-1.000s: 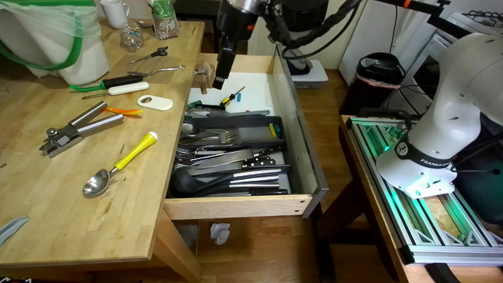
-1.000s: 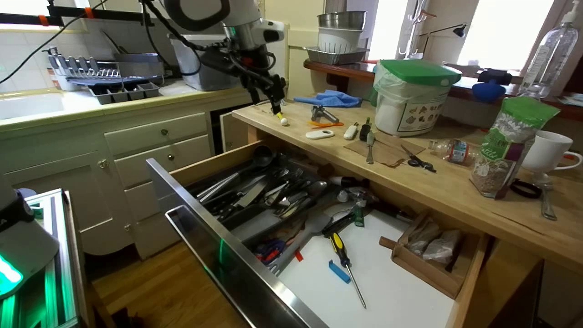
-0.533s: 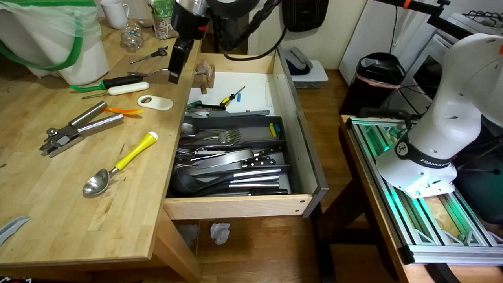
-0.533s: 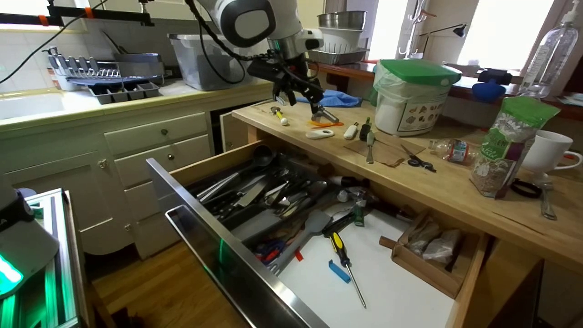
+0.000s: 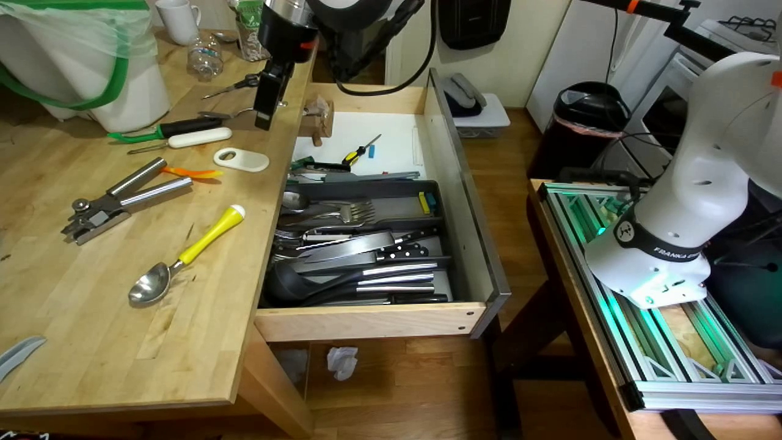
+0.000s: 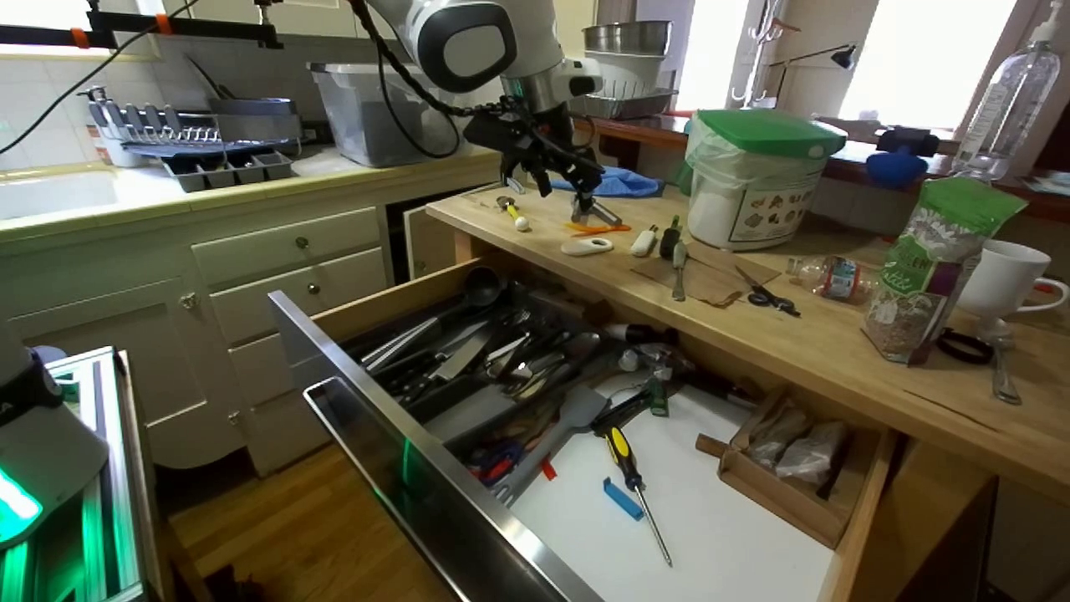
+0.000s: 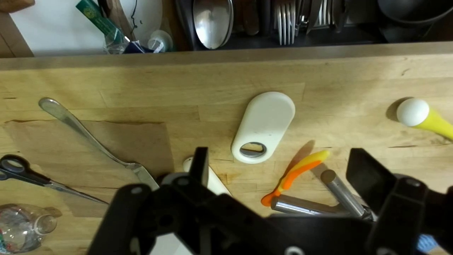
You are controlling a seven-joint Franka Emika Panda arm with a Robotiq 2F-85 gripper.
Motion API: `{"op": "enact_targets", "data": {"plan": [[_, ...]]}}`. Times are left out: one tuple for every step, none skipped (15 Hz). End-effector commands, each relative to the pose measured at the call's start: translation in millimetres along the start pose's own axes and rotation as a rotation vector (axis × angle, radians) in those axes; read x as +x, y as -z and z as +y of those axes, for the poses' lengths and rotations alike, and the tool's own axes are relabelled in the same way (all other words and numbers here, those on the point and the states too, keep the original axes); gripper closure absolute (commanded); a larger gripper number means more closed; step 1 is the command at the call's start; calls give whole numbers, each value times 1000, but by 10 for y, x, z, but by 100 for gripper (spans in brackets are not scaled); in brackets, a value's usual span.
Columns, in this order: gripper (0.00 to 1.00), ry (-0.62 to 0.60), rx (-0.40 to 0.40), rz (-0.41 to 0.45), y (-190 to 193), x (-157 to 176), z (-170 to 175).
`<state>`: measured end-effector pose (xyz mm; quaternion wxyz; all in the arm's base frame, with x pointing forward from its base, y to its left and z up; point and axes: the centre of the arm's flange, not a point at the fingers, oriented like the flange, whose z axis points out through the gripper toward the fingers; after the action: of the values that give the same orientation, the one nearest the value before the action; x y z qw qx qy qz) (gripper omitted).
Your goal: Pick up the white object from the counter and put it in the drawer
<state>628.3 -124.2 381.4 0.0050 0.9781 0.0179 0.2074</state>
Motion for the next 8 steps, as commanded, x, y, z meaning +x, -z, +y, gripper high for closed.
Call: {"op": "enact_targets", "data": {"plan": [[0,0,0,0,0,0,1],[0,-24,-36,-2,-66,35,-38],[0,-33,-28,2,-125,44,-52],[0,-38,-30,-1,-181,39,-68],[0,-42,-32,-2,-236,24,-85],[0,-48,-37,7,-315,2,-90],[0,-57,-35,10,-372,-12,-102],[0,-61,-36,37,-444,-26,-116]]}}
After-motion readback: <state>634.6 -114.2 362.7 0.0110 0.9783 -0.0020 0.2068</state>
